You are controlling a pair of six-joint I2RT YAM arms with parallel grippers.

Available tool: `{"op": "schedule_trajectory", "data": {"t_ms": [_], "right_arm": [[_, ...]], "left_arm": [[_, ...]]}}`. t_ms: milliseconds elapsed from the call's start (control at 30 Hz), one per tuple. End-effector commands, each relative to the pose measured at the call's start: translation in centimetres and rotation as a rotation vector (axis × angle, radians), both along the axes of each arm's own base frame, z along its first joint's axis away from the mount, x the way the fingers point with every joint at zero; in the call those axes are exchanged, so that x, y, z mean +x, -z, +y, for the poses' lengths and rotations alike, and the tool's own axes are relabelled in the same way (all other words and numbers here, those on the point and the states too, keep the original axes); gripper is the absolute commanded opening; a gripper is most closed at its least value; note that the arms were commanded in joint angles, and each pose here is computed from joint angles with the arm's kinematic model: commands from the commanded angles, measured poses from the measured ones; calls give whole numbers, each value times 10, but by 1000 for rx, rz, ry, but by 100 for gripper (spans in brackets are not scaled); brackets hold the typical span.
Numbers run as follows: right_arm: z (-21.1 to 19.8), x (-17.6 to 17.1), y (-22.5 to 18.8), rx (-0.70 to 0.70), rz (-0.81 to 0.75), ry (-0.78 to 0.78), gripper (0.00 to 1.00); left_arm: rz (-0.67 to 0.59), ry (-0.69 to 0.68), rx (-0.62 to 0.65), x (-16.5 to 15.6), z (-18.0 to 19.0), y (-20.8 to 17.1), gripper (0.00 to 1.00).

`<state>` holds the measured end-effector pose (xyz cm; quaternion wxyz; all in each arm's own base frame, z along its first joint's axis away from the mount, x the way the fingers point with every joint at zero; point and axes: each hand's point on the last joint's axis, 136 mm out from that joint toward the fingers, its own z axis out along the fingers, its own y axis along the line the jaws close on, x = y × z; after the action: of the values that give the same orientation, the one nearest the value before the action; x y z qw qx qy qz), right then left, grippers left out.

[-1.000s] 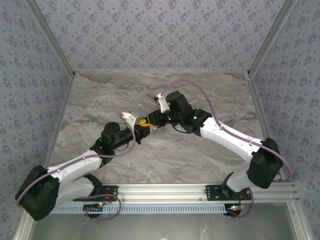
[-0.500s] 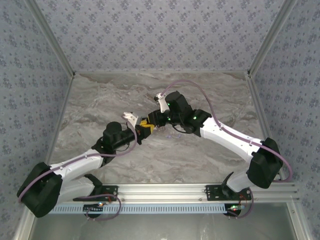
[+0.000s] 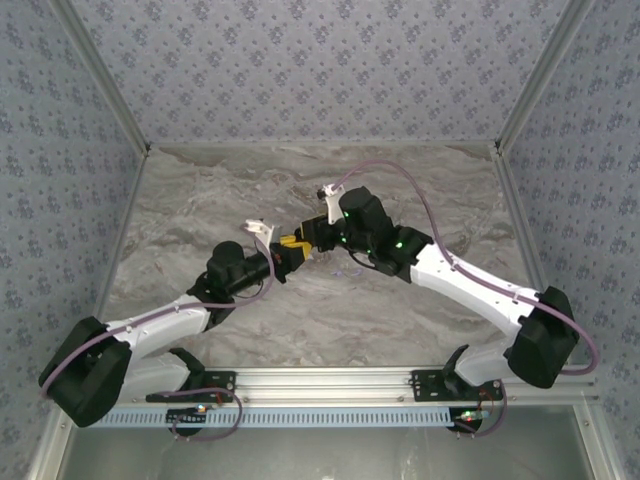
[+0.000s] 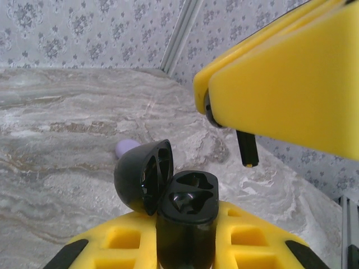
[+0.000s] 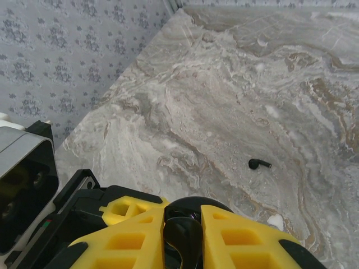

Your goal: Insert the wireless bluetooth earbuds into the charging case

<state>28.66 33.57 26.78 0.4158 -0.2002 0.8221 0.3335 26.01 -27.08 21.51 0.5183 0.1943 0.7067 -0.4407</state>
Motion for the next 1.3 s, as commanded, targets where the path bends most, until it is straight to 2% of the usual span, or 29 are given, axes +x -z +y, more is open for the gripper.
{"op": "schedule_trajectory", "data": {"t_ms": [0, 300, 1267], "right_arm": [[-7, 1, -27, 53, -67, 46, 21], [-8, -1, -42, 76, -125, 56, 21], [-2, 2, -28, 37, -121, 51, 22]], "left_arm": [[-68, 34, -92, -3, -6, -33, 19], [-65, 60, -134, -3, -11, -46, 19], [-45, 115, -155, -7, -22, -62, 19]]}}
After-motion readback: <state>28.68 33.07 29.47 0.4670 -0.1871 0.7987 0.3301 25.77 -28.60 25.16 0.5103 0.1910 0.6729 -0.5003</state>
